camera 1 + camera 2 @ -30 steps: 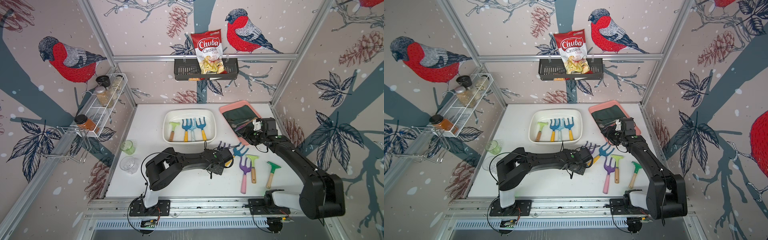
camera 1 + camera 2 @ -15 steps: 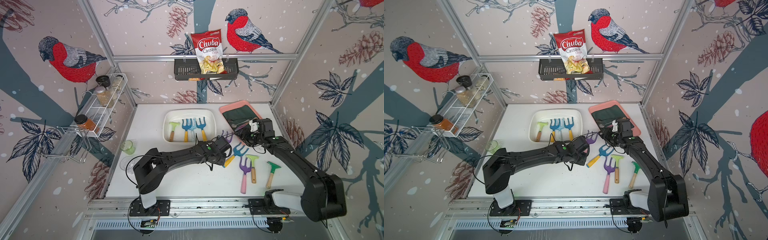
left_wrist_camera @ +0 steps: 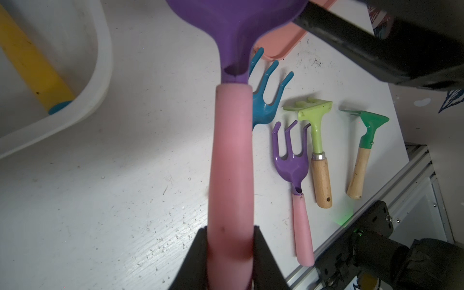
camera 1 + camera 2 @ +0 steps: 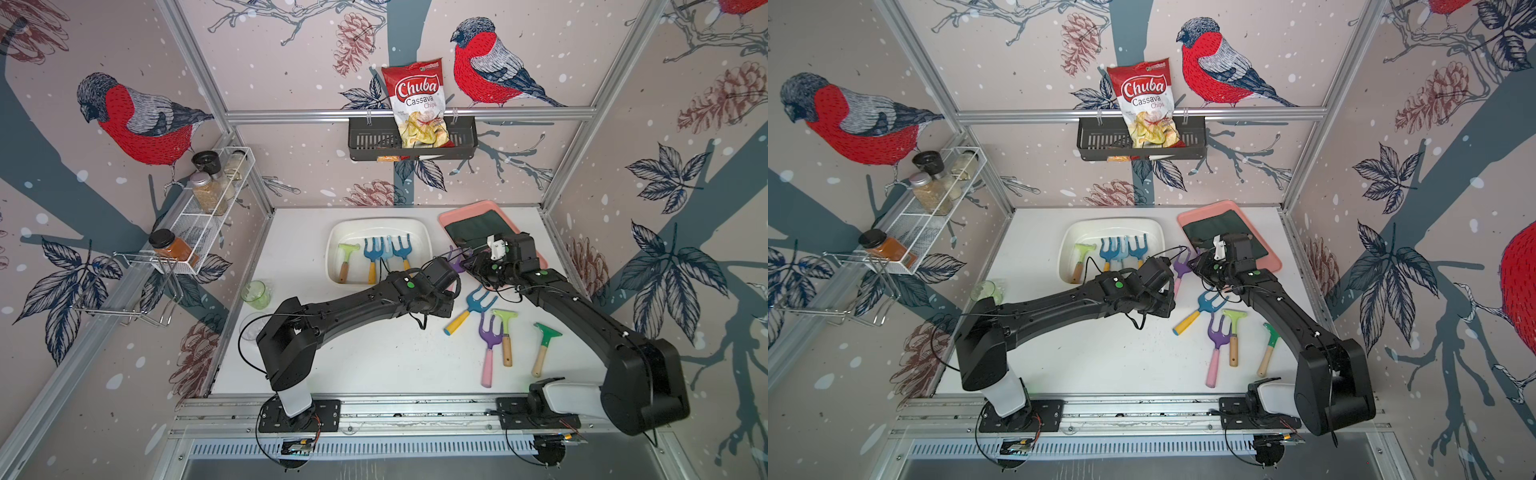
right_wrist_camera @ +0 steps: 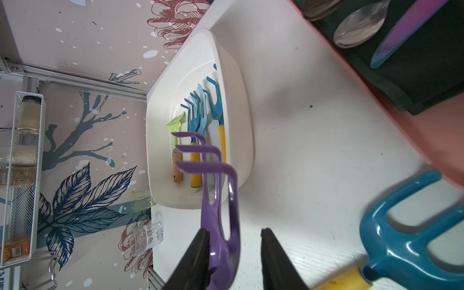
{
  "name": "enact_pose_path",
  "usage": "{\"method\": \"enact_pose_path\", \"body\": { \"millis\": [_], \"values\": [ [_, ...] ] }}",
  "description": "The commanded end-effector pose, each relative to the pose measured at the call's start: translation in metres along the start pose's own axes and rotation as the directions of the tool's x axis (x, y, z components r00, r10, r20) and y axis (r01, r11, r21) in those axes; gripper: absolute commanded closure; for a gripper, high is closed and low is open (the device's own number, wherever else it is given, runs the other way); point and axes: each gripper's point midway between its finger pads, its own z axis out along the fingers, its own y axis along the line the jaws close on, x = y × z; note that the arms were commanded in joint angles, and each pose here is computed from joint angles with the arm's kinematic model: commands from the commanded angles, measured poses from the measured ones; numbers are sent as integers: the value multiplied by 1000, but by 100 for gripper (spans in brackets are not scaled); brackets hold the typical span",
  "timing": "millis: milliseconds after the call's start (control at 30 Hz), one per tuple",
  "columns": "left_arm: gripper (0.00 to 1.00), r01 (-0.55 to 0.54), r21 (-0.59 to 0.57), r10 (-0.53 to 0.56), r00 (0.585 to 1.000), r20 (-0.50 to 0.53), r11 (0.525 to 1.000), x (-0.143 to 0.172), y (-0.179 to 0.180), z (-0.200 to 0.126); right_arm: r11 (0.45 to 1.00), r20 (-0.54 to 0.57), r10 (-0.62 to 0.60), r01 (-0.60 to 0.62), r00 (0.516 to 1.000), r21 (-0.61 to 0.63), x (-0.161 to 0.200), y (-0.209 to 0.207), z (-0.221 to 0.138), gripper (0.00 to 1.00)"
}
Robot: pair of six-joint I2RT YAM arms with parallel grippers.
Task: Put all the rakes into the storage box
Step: Pick up the rake at the center of the board.
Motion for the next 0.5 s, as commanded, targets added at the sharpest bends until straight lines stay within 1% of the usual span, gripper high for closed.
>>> {"method": "enact_pose_path", "body": {
  "millis": [0, 67, 133, 167, 200, 233, 400, 467],
  "values": [
    [84, -4, 23, 3, 1000, 30, 1000, -7, -4, -7, 999, 13, -10, 11, 1000, -42, -6, 12, 2, 77],
    [84, 4, 29, -5, 999, 34, 1000, -8, -3, -10, 999, 12, -8, 9, 1000, -51, -7, 15, 4, 85],
    [82, 13, 37, -15, 999, 42, 999, -9, -1, -12, 998, 13, -8, 9, 1000, -61, -7, 19, 6, 92],
    [79, 17, 41, -19, 999, 45, 999, -9, 0, -13, 998, 13, -8, 9, 1000, -63, -8, 20, 6, 95],
    [74, 22, 42, -24, 998, 49, 999, -10, 2, -14, 998, 11, -11, 11, 1000, -67, -7, 23, 8, 97],
    [67, 27, 40, -29, 998, 52, 999, -10, 4, -15, 998, 9, -12, 13, 1000, -68, -7, 24, 9, 98],
    [50, 60, 24, -62, 995, 78, 998, -14, 24, -26, 997, 6, -17, 17, 1000, -71, -10, 31, 14, 99],
    [43, 87, 5, -87, 991, 101, 996, -18, 41, -36, 997, 4, -24, 25, 1000, -77, -12, 38, 19, 99]
  ]
}}
